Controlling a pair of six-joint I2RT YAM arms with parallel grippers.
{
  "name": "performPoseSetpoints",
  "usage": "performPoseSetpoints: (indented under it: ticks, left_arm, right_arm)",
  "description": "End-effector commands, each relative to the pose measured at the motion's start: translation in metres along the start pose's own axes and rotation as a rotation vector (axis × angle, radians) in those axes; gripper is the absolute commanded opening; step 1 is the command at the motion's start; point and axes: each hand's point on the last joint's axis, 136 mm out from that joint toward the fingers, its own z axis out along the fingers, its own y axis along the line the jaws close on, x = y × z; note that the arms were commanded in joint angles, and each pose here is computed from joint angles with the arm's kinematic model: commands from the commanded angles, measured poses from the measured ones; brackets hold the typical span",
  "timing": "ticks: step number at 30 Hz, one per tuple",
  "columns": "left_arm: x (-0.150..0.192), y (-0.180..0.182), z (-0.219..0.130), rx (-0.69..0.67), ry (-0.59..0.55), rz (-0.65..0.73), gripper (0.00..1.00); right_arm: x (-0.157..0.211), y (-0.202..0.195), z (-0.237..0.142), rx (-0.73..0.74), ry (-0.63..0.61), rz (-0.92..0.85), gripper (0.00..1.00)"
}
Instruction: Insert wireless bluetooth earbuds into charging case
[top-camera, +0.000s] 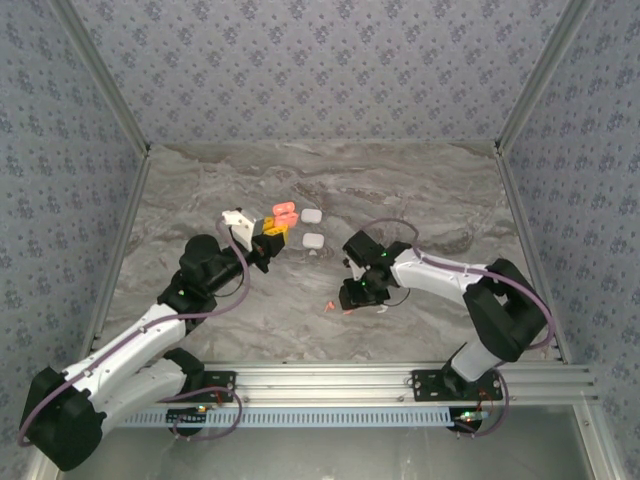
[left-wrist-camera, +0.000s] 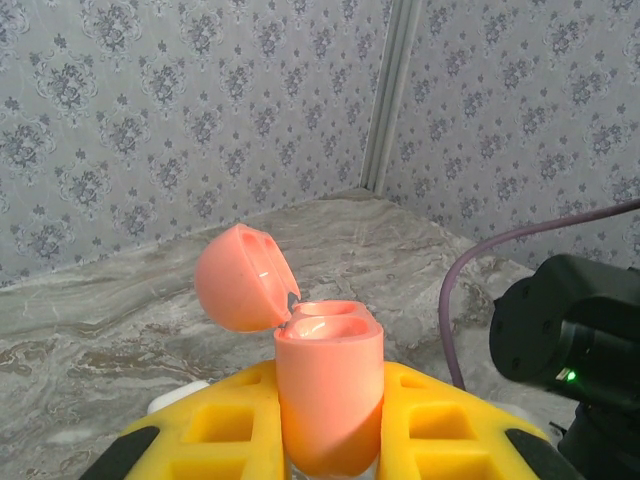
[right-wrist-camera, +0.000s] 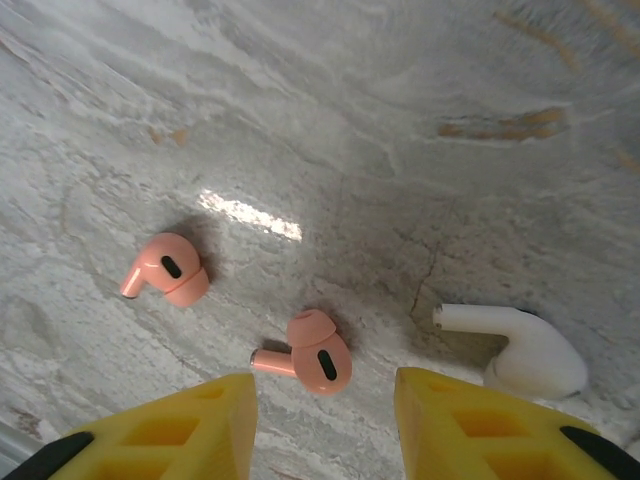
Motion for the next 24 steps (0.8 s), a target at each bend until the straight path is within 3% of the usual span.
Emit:
performPoseSetpoints:
  ticks: [1, 11, 24]
  left_arm:
    - [-0.013, -0.001, 0.000, -0.004, -0.033, 0.020, 0.00]
    - [-0.012, -0.001, 0.000, -0.007, -0.026, 0.022, 0.00]
    - [-0.012, -0.001, 0.000, -0.010, -0.020, 0.028, 0.00]
  right_arm:
    - [0.005, 0.002, 0.006, 0.003, 0.036, -0.004, 0.42]
    - [0.002, 0.004, 0.017, 0.024, 0.049, -0.022, 0.34]
    - [-0.015, 0.010, 0.002, 0.060, -0.041, -0.130, 0.23]
